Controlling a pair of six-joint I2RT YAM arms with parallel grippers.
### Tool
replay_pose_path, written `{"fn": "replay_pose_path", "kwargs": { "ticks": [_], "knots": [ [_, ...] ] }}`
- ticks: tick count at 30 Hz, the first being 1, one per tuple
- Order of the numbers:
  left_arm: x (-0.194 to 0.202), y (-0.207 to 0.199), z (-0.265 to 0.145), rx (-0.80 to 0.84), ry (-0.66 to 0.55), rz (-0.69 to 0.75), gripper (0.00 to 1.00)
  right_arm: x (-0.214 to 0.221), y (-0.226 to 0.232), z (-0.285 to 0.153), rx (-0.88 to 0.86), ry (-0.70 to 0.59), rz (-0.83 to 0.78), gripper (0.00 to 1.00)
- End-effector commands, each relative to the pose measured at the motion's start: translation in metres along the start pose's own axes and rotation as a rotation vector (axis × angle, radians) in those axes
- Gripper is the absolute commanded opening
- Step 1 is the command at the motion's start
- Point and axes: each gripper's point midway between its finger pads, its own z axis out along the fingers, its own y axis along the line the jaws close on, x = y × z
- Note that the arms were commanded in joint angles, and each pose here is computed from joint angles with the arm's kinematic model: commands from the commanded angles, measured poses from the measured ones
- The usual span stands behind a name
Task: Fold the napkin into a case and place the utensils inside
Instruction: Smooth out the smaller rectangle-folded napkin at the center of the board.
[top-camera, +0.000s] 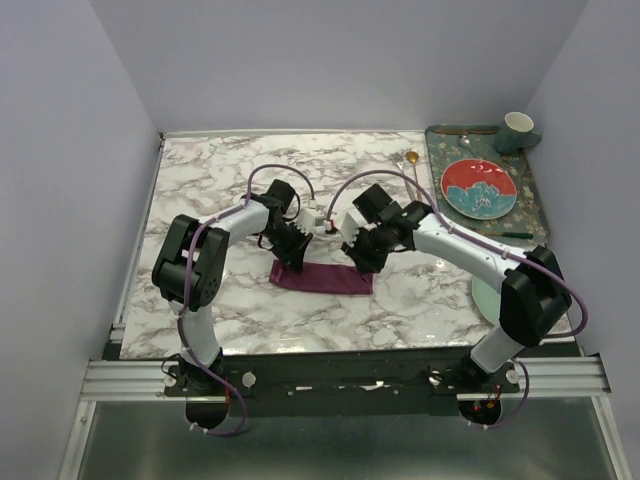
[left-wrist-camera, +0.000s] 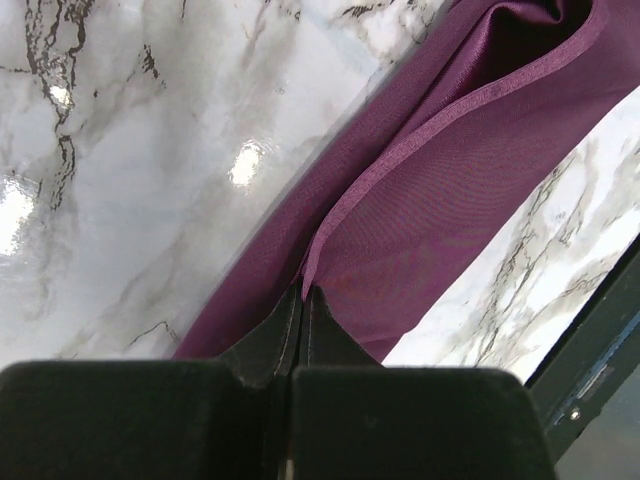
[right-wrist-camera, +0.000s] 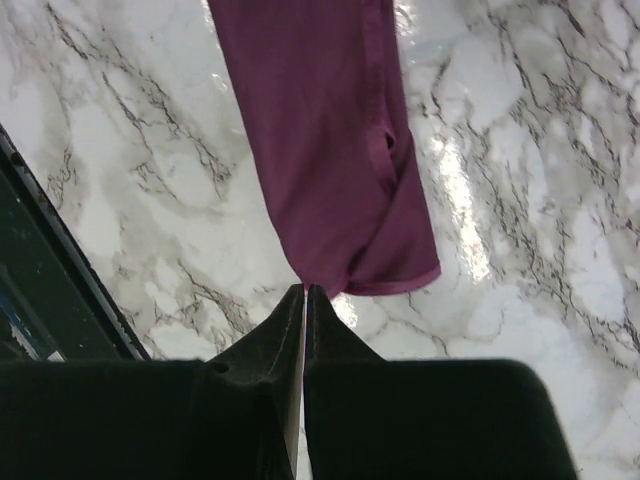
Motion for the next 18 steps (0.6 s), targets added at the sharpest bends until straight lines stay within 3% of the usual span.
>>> {"fn": "replay_pose_path", "kwargs": {
  "ticks": [1, 12, 18],
  "knots": [
    [0.058, 0.012, 0.024, -0.044, 0.193, -0.112, 0.00, -0.012, 0.001, 0.021, 0.064, 0.006, -0.080, 0.11],
    [0.058, 0.013, 0.024, -0.046, 0.191, -0.104, 0.00, -0.018, -0.003, 0.066, 0.075, 0.044, -0.044, 0.10],
    [0.059, 0.012, 0.024, -0.036, 0.199, -0.098, 0.00, 0.007, -0.026, 0.086, 0.201, 0.156, -0.041, 0.09]
  ]
}}
